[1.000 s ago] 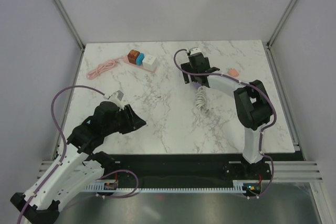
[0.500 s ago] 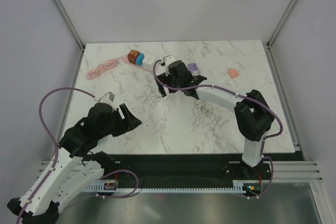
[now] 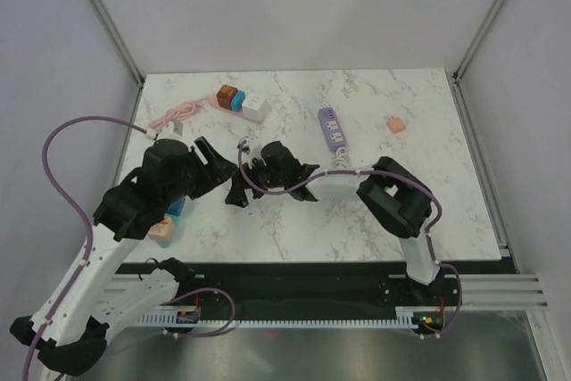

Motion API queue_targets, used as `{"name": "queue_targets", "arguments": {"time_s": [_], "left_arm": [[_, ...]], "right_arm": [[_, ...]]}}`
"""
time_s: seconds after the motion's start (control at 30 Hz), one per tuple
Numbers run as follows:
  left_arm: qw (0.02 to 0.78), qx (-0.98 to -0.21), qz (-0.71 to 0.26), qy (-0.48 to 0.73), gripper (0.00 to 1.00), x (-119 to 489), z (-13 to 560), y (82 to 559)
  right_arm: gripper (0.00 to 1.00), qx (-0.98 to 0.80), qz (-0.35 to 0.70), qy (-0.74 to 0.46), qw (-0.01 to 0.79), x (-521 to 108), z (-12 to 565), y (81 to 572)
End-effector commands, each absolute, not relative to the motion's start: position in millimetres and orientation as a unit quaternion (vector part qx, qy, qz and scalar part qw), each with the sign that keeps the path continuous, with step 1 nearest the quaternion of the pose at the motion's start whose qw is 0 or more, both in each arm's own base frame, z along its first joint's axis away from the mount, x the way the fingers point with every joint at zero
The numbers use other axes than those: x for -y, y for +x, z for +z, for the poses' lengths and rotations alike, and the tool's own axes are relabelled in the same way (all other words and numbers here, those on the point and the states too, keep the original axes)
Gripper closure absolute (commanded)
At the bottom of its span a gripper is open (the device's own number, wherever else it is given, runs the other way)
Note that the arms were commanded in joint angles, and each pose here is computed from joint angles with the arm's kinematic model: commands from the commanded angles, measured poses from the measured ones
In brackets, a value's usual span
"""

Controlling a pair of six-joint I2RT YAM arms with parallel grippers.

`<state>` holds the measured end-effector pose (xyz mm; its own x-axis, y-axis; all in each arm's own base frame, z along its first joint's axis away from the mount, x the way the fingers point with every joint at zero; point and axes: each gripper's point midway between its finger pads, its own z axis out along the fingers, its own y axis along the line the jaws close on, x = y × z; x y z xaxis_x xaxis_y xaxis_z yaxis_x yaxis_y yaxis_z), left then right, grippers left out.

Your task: Pull the plug off the socket

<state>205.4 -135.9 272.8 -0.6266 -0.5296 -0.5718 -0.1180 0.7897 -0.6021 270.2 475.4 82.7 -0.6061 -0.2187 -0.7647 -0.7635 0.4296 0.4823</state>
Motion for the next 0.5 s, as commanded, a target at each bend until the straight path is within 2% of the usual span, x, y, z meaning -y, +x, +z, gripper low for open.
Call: {"name": "queue_targets", "arguments": {"time_s": [0.0,0.17,0.3,0.47], "left_arm": [[0.446,-0.849,-0.205,-0.197,0.26,107.7,304.6,226.9],[0.410,-0.856,-0.238,-0.204,0.28,100.6,304.3,252.3],[0.384,-0.857,-0.244,-0.241,0.27,75.9,278.7,258.6],[0.381,-0.866,-0.233,-0.225,0.26,69.5,277.9,276.2]], "right_arm": [[0.02,-0.705,0.537,-0.318,0.336,-523.8,129.3,258.3],[0.02,-0.669,0.594,-0.307,0.324,-561.1,136.8,242.9],[0.02,-0.648,0.624,-0.318,0.299,-581.8,134.0,225.7],[0.02,-0.647,0.619,-0.333,0.296,-621.2,123.9,234.9]]}}
